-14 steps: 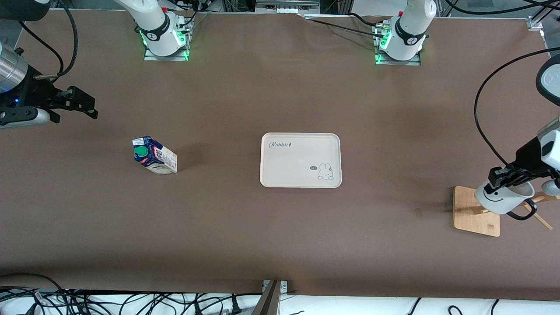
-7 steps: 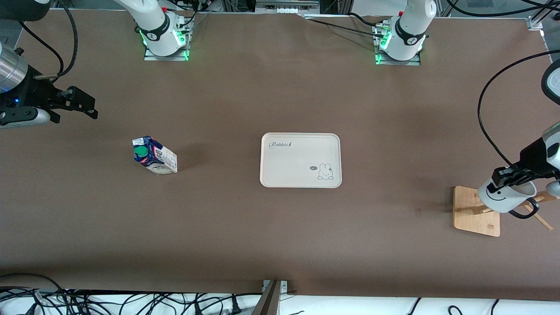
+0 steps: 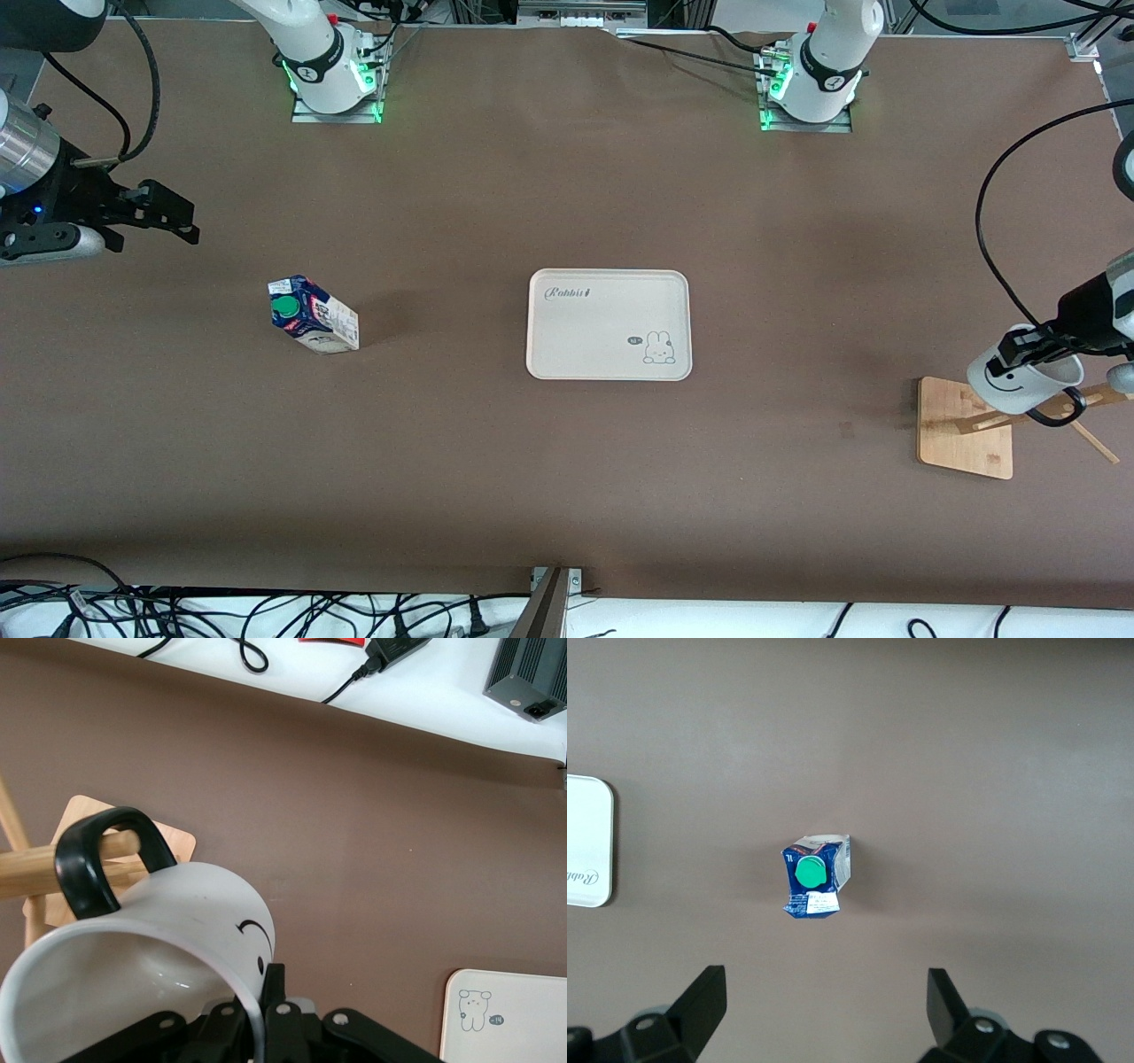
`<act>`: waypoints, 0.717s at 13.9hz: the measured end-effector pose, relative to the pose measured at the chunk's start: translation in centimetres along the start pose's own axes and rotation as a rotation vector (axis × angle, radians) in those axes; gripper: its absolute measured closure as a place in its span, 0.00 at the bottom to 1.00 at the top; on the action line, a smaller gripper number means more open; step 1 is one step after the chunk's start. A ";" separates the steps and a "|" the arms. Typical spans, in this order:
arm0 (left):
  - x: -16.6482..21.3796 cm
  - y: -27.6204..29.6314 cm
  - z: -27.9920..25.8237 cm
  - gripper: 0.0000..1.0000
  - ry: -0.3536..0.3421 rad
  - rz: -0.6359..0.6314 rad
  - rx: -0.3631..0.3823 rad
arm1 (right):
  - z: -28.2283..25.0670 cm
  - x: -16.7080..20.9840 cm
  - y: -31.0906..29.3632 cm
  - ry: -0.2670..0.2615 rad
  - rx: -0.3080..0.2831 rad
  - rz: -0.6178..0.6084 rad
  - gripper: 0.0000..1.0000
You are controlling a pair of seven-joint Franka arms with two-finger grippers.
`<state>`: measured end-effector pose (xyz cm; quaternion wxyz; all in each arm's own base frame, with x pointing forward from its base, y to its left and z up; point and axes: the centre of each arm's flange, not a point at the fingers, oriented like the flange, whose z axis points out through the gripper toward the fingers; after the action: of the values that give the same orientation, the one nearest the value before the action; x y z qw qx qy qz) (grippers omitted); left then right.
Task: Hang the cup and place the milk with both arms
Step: 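Hang the mug handle on a stand peg and release with the left gripper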
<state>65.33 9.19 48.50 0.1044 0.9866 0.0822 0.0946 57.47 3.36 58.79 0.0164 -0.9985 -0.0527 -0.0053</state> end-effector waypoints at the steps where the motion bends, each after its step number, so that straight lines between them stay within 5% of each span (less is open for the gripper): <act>1: 0.0 -0.7 -0.2 0.95 0.000 0.014 0.004 | 0.0 0.0 0.0 0.000 0.000 0.000 0.00; 6: -0.2 -6.2 -0.7 0.92 -0.006 0.084 -0.042 | 0.0 0.0 0.0 0.000 0.000 0.001 0.00; 10: -0.1 -6.5 0.4 0.54 -0.009 0.098 -0.088 | 0.0 0.0 0.1 0.000 0.000 0.002 0.00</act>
<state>64.37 15.36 46.63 0.1431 0.9843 0.0292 0.0986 57.48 3.23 58.79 0.0164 -0.9985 -0.0516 -0.0052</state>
